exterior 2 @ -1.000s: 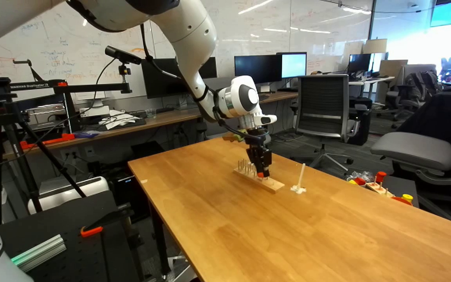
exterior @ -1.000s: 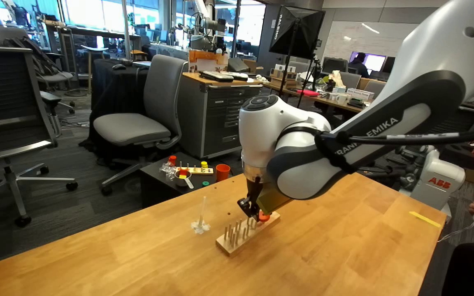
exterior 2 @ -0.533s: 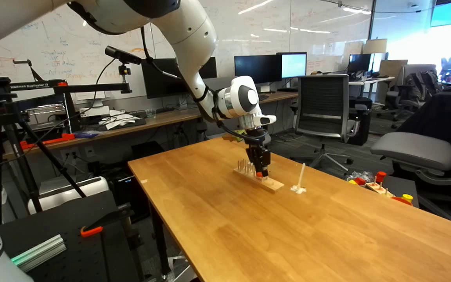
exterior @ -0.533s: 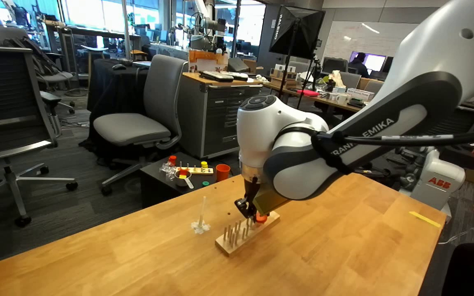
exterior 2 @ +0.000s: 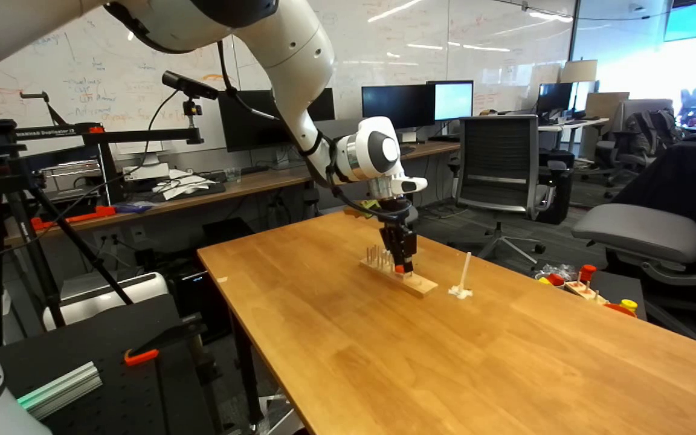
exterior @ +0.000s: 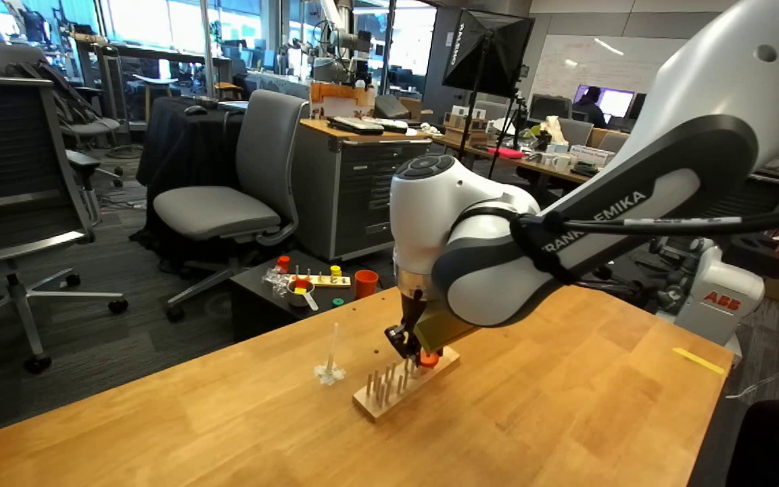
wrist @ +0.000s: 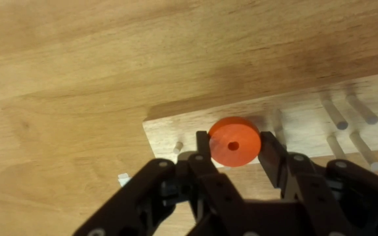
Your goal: Pick up the orange object and put it on the object
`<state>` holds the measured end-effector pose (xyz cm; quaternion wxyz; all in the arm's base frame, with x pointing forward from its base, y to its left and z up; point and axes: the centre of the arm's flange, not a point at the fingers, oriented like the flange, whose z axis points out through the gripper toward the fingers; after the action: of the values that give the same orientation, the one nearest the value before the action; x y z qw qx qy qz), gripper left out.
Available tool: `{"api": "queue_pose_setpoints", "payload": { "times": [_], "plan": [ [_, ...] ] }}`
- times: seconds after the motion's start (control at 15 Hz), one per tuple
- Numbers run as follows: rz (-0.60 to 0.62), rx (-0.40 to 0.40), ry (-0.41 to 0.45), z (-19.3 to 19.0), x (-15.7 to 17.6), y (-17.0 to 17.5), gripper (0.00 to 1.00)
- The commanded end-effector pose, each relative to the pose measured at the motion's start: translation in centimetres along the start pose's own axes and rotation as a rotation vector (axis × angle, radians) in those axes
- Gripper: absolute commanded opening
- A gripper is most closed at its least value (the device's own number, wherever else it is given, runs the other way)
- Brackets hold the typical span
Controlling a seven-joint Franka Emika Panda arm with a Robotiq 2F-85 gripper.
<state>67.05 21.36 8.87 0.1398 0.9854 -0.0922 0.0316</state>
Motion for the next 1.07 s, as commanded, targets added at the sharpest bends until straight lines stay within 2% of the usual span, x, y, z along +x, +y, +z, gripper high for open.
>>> {"api": "queue_pose_setpoints", "payload": {
  "times": [0.0, 1.0],
  "plan": [
    [0.035, -0.001, -0.007, -0.5, 0.3, 0.2, 0.17],
    [0.075, -0.003, 0.016, -2.5, 0.6, 1.3, 0.17]
  ]
}}
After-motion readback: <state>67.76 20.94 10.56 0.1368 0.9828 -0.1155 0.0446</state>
